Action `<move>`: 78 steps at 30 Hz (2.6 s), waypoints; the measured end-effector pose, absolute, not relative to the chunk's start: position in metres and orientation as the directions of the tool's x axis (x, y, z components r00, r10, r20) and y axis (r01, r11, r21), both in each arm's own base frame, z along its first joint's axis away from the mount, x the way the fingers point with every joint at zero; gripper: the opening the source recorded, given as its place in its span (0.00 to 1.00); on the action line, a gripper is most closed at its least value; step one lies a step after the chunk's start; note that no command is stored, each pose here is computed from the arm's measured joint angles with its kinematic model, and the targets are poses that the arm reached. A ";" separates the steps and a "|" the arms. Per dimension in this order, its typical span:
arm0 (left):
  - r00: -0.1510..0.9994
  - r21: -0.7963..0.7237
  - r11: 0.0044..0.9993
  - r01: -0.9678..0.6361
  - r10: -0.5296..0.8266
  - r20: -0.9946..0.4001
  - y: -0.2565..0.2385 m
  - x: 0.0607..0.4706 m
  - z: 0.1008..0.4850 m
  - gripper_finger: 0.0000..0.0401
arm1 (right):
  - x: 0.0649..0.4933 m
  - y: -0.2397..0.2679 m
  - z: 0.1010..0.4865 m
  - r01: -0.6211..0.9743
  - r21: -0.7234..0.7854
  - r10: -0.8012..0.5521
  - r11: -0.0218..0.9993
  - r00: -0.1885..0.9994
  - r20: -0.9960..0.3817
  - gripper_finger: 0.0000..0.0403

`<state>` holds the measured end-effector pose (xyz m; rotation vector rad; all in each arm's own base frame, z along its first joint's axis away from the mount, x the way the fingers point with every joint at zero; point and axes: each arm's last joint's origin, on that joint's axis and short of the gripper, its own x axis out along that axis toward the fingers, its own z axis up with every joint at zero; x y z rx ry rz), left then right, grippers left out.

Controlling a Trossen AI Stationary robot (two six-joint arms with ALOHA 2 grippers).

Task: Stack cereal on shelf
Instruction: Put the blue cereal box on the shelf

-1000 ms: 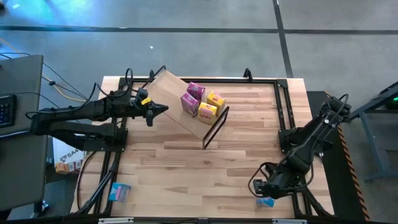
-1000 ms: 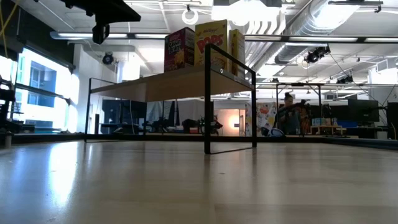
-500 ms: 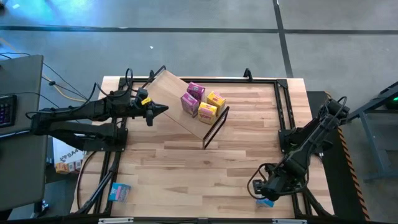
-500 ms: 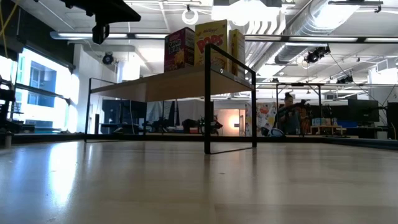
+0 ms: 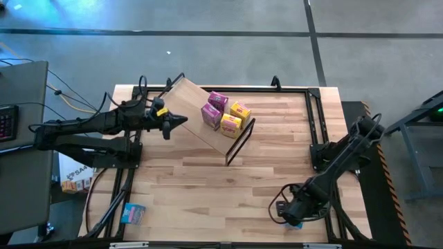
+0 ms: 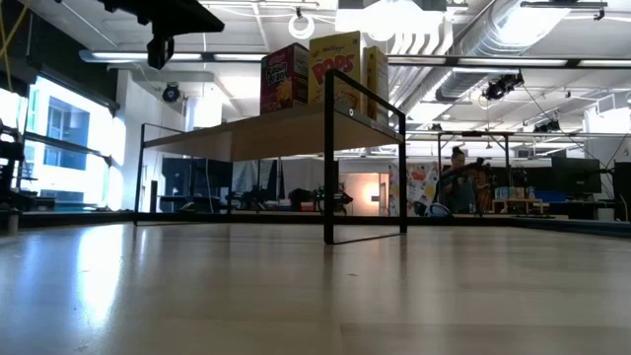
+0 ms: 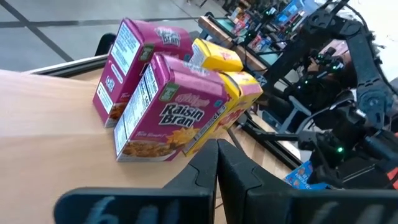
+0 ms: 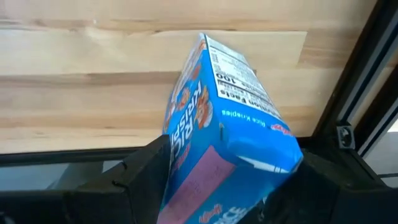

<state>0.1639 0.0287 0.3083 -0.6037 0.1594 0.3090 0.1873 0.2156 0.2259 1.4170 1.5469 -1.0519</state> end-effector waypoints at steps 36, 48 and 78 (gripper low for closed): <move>0.950 -0.490 0.815 -0.309 0.243 -0.196 0.029 0.165 0.312 0.00 | 0.310 0.087 0.316 0.441 0.600 0.300 0.668 0.579 -0.758 0.23; 0.950 -0.472 0.826 -0.309 0.249 -0.187 0.029 0.164 0.313 0.00 | 0.403 0.111 0.318 0.405 0.322 0.173 0.856 0.362 -0.916 0.23; 0.971 -0.531 0.846 0.046 0.086 0.221 0.020 0.135 0.357 0.00 | 0.459 0.121 0.248 0.490 0.221 0.095 0.843 0.269 -0.958 0.24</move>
